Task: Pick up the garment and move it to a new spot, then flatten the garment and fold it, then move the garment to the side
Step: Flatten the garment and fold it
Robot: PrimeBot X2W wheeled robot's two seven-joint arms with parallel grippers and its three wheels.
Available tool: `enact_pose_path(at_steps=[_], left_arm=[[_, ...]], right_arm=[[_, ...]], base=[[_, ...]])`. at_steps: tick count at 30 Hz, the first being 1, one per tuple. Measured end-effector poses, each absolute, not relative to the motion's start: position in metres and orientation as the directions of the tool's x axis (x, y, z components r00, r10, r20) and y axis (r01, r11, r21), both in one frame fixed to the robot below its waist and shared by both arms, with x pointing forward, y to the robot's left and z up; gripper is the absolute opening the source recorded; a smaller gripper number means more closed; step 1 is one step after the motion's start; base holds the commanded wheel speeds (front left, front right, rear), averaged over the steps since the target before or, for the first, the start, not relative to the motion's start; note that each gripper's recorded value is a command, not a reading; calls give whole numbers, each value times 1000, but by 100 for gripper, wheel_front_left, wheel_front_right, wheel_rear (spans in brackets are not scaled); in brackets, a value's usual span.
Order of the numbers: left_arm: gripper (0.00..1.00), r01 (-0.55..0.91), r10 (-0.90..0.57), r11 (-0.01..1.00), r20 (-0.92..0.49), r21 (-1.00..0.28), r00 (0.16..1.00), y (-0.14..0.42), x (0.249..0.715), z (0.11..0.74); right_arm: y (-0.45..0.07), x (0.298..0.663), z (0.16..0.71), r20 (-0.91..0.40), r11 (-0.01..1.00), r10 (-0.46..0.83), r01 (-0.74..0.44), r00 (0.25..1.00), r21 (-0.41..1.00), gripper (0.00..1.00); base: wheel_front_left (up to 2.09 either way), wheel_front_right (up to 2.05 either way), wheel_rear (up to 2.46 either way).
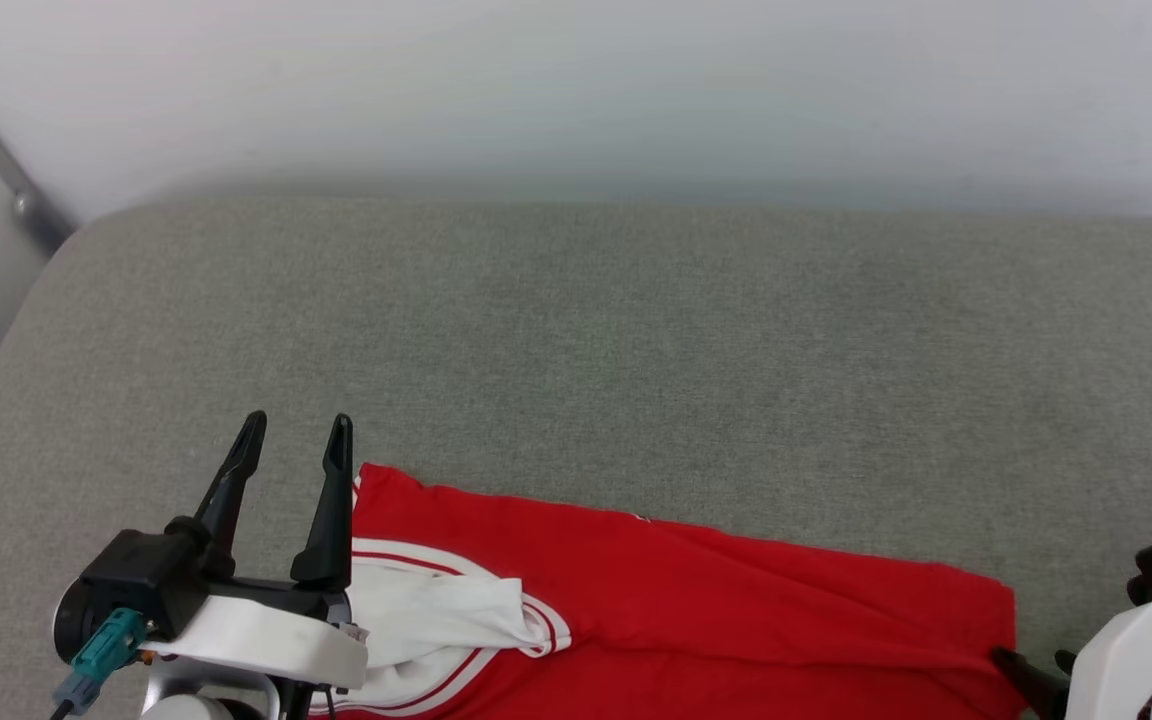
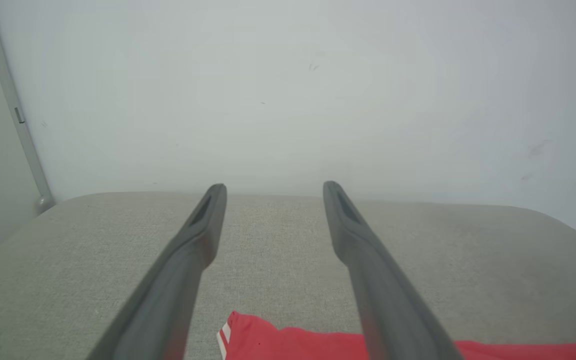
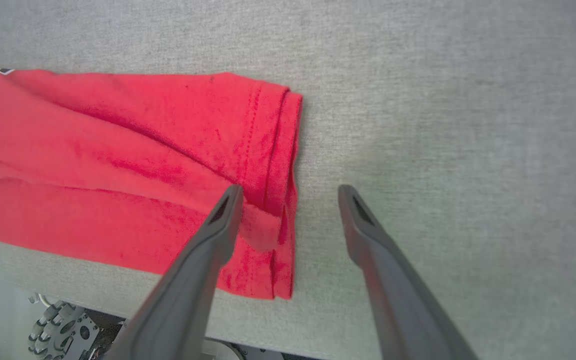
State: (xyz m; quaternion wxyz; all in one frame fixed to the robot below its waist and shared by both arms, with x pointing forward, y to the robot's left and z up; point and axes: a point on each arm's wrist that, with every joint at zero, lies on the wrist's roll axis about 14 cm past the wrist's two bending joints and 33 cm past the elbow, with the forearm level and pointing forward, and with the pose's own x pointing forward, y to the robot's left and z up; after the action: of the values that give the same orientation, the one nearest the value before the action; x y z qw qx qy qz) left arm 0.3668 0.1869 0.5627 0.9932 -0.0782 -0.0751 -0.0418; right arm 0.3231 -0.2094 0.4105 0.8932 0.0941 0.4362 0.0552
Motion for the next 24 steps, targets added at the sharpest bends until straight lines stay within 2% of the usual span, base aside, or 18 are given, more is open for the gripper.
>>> enact_pose_path(at_steps=[9, 12, 17, 24], left_arm=[[100, 76, -62, 990, 120, -118, 991, 195, 376, 547], [100, 66, -54, 992, 109, -106, 993, 199, 375, 544], [100, 71, -62, 994, 108, -82, 992, 199, 370, 544], [100, 75, -69, 995, 94, -68, 993, 196, 361, 544]], right_arm=[[-171, 334, 364, -842, 955, 276, -35, 464, 294, 100], [-167, 335, 358, -851, 952, 291, -42, 437, 304, 0], [-163, 337, 364, -836, 947, 309, -61, 453, 316, 0], [-191, 347, 395, -800, 962, 255, -57, 544, 268, 0]], base=[[0, 0, 0], [0, 0, 0], [0, 0, 0], [0, 0, 0]])
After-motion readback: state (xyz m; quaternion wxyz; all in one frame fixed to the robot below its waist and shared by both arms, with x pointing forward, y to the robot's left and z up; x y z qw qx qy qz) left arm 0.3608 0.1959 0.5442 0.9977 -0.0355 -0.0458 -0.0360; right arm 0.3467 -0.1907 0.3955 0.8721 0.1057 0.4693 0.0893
